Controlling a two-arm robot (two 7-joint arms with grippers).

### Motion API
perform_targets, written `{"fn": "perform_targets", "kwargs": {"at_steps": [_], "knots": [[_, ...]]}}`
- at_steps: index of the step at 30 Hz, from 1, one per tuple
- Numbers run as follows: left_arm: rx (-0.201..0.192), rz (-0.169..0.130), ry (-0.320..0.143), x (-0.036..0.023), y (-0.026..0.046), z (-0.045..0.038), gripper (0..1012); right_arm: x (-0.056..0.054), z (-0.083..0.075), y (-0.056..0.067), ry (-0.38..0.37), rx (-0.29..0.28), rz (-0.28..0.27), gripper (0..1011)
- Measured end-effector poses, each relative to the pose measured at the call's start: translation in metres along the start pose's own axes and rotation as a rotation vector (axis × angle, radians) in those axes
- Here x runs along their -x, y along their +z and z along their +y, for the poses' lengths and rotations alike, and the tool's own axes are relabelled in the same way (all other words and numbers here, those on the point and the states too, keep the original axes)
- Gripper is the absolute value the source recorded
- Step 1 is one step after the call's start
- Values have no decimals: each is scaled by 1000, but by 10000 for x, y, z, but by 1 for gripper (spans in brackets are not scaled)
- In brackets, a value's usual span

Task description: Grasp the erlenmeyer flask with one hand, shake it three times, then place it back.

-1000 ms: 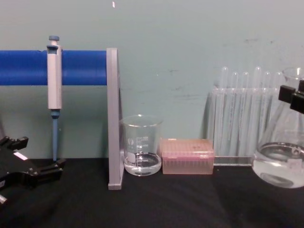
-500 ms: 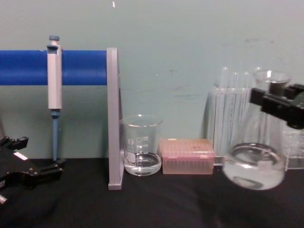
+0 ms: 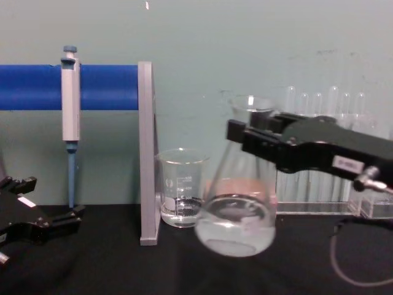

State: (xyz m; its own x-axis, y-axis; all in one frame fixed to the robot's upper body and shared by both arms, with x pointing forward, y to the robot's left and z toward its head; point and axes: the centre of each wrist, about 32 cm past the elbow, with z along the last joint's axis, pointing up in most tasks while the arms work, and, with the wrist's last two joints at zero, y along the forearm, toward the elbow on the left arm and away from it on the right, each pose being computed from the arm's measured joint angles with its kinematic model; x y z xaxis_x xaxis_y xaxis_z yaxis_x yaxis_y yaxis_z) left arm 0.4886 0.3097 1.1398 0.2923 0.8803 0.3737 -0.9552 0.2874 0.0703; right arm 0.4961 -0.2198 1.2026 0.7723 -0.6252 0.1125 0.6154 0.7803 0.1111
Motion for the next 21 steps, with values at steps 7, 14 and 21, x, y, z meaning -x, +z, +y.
{"fn": "perform_targets", "kwargs": {"at_steps": [7,14,21], "knots": [[0,0,0,0,0,0,1001,66,222,-7,103,-6,13,456],[0,0,0,0,0,0,1001,87,316,-10,145,-6,19,456],[0,0,0,0,0,0,1001,94,350,-18,157,-5,22,456]]}}
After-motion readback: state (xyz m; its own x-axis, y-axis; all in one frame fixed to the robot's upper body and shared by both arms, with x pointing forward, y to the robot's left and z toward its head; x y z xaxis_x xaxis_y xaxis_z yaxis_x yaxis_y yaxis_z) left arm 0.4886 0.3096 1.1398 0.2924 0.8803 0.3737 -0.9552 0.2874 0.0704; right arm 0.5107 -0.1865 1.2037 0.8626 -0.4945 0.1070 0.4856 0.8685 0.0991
